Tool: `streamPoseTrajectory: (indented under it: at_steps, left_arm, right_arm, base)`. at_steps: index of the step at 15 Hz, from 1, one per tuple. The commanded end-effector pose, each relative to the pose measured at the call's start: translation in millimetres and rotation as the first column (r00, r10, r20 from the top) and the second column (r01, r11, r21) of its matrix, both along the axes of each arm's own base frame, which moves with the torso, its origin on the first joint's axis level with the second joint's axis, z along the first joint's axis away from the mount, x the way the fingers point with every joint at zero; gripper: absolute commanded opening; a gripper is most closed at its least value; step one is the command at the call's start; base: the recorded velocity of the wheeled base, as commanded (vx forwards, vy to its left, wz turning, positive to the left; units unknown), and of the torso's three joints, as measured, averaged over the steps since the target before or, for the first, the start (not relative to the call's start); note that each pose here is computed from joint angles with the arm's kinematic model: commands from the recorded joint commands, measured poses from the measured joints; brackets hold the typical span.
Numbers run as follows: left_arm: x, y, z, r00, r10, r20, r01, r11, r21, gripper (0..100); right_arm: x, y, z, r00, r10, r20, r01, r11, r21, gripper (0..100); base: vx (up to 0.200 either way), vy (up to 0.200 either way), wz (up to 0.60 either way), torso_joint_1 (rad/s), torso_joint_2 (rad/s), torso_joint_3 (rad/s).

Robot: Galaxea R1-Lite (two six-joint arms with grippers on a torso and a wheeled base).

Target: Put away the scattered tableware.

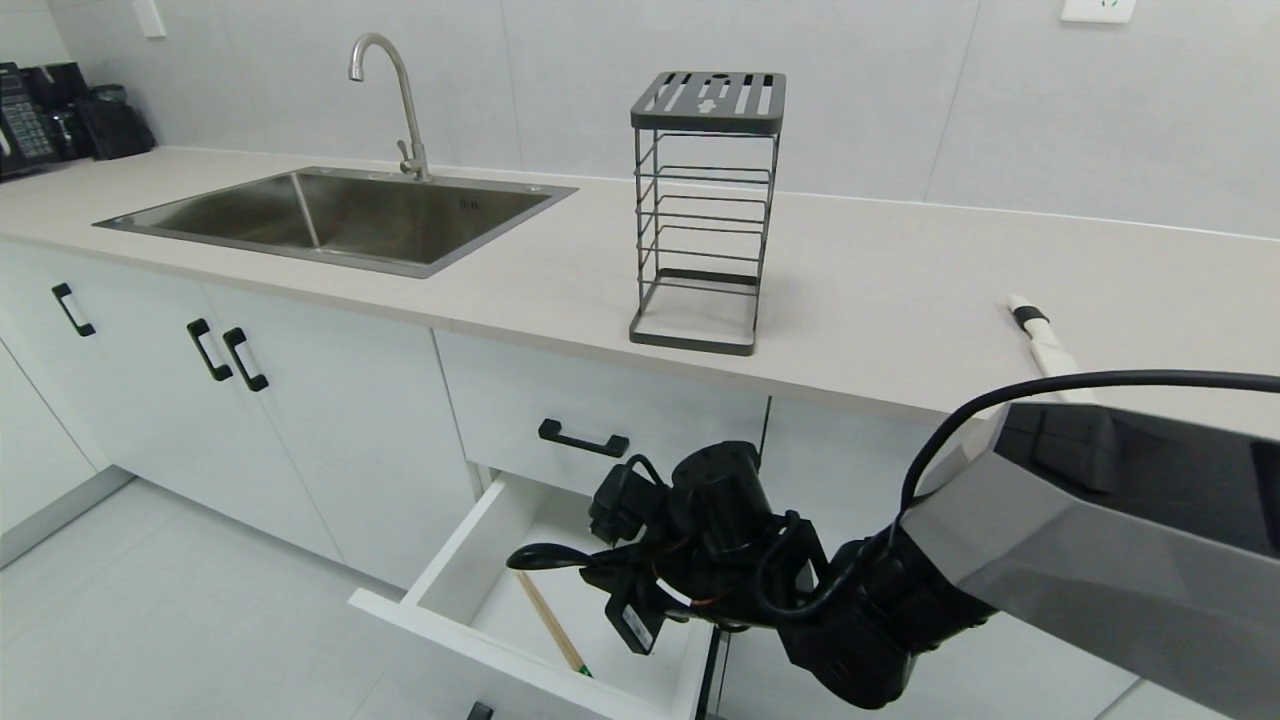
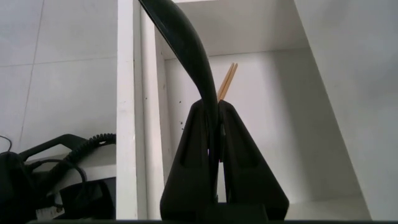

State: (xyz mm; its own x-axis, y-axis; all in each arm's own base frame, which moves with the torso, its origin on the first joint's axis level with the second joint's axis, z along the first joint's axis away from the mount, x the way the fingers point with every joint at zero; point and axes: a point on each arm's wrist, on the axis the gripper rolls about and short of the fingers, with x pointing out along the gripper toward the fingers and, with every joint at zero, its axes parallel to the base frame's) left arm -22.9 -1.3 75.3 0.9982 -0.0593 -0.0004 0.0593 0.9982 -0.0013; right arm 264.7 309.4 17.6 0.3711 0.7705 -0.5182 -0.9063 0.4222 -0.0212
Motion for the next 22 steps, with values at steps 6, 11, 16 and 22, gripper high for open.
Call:
streamPoseTrajectory:
  at_steps: [6, 11, 16, 22]
  left_arm:
    - [0.1, 0.0, 0.0, 1.0, 0.0, -0.001, 0.0, 1.0, 0.0, 100]
    - [0.1, 0.0, 0.0, 1.0, 0.0, -0.001, 0.0, 1.0, 0.0, 100]
    - [0.1, 0.0, 0.0, 1.0, 0.001, -0.001, -0.001, 1.0, 0.0, 100]
    - [0.1, 0.0, 0.0, 1.0, 0.001, -0.001, -0.001, 1.0, 0.0, 100]
  right_arm:
    - [18.3, 16.5, -24.4, 1.0, -0.005, 0.003, 0.005, 1.0, 0.0, 0]
    - [31.6, 27.2, -27.0, 1.0, -0.011, 0.025, 0.011, 1.0, 0.024, 0]
    - [36.5, 27.5, -37.4, 1.0, -0.017, 0.016, 0.016, 1.0, 0.012, 0]
    - [46.0, 33.7, -35.5, 0.999, -0.022, 0.041, 0.021, 0.999, 0.034, 0]
  base:
    - [0.0, 0.0, 0.0, -0.078, 0.12, 0.047]
    - [0.0, 0.0, 0.0, -0.194, 0.28, 0.118]
    - [0.0, 0.0, 0.0, -0.016, 0.11, 0.039]
    - [0.0, 0.0, 0.0, -0.072, 0.14, 0.036]
